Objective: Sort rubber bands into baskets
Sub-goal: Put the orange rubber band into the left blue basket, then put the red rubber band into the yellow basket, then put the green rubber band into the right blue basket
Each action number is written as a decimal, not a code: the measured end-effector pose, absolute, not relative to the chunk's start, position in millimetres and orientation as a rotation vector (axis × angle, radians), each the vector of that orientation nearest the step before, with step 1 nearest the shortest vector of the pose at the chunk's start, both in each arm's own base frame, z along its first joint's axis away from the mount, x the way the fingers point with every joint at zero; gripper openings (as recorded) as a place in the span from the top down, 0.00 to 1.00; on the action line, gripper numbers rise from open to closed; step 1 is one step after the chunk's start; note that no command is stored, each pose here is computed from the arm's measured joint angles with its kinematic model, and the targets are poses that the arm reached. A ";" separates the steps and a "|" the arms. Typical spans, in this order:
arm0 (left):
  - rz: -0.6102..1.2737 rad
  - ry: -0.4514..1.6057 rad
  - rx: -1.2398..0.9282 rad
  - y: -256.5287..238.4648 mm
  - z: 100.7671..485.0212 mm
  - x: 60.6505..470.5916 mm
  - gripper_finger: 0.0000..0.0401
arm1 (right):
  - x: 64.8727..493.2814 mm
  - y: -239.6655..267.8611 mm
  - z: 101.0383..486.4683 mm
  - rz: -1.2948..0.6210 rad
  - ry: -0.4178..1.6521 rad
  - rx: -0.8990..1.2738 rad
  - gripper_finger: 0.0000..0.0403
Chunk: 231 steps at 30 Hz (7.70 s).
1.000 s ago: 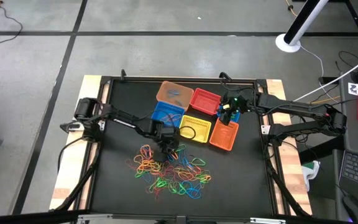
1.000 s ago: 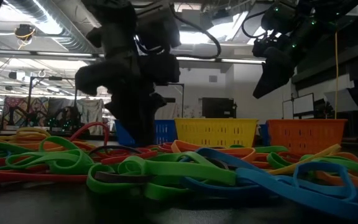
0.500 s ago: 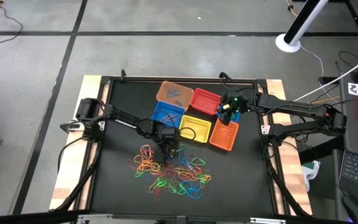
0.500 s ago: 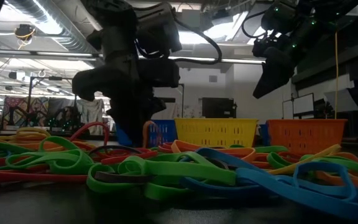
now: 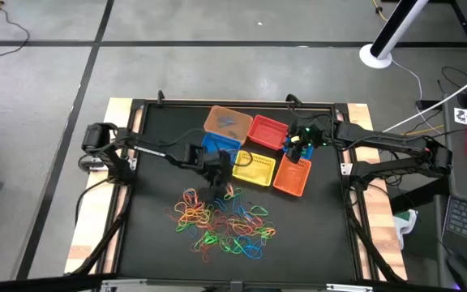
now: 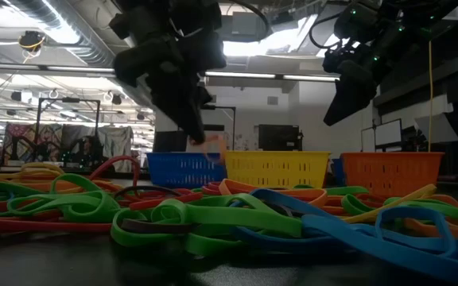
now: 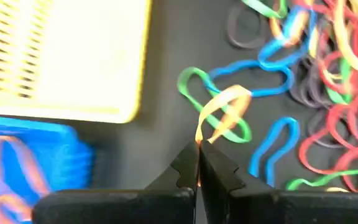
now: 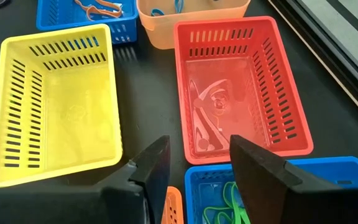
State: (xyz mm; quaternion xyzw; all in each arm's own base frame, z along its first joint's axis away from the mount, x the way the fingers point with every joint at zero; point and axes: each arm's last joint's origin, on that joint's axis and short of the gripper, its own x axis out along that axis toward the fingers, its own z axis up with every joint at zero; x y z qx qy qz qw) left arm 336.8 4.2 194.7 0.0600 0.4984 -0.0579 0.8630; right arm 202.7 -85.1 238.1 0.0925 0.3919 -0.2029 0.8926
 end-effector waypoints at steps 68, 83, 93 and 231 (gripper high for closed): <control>-0.327 1.046 -0.093 -108.2 203.1 319.1 0.67 | 202.7 -85.1 238.1 -0.421 0.813 0.192 0.58; -0.152 1.107 -0.248 -142.5 181.4 315.4 0.67 | 202.8 -85.1 238.2 -0.421 0.813 0.192 0.58; -0.061 1.163 -0.267 -143.6 157.7 320.2 0.67 | 202.7 -85.1 238.1 -0.421 0.813 0.192 0.58; 0.127 1.088 -0.265 -42.1 152.8 352.4 0.69 | 202.9 -85.3 238.4 -0.423 0.811 0.189 0.58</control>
